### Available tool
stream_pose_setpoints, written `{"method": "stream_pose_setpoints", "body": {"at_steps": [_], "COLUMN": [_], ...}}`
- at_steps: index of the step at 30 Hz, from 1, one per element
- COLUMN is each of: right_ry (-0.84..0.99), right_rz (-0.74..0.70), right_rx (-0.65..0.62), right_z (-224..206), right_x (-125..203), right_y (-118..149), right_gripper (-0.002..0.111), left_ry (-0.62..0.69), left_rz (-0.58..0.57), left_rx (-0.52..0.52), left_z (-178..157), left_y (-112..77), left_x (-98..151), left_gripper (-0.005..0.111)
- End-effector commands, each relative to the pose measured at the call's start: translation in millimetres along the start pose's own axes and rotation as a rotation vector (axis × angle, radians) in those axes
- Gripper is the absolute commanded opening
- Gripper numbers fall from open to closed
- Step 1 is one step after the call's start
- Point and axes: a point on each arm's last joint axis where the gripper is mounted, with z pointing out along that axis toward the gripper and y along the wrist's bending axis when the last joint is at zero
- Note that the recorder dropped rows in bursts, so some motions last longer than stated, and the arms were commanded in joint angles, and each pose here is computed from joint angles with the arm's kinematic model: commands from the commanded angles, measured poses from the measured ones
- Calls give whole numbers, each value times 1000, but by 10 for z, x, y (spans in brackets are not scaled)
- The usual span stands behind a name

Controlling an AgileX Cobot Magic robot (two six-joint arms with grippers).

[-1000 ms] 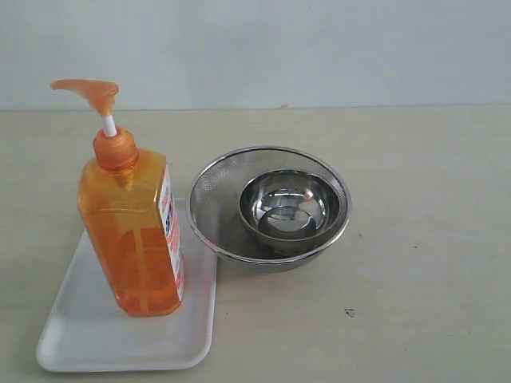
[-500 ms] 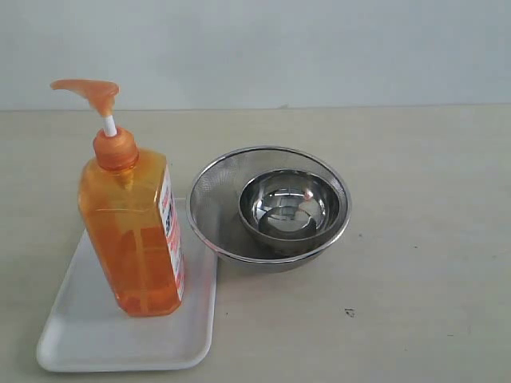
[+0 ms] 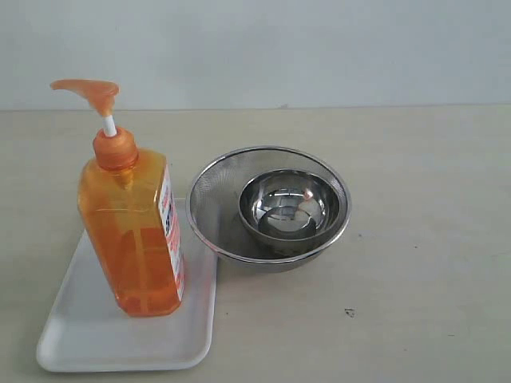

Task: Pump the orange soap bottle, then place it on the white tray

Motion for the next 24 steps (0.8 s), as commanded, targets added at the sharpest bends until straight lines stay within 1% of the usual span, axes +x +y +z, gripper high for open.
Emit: {"method": "stream_pose_setpoints", "body": {"at_steps": [1,17,20,22,24], "right_ry": [-12,0,-1,4,4], "right_rz": [-5,-5,-9,-51,-54], "right_rx": [2,3,-13,-17,-19], "right_z": [1,1,1,1,1], "right_x": [0,11,10,14,14], "right_y": [-2,-3,6,6,8], "right_gripper": [1,1,1,1,1], "left_ry": [6,6,6,6,6], "left_rz": [-1,-1,-1,-1,-1], "left_rx": [-3,-3,-3,-3,-3], "left_z": [2,2,2,2,2], "left_y": [3,3,3,3,3], "left_x": [16,16,16,16,16], "left_gripper": [5,5,5,5,5]}}
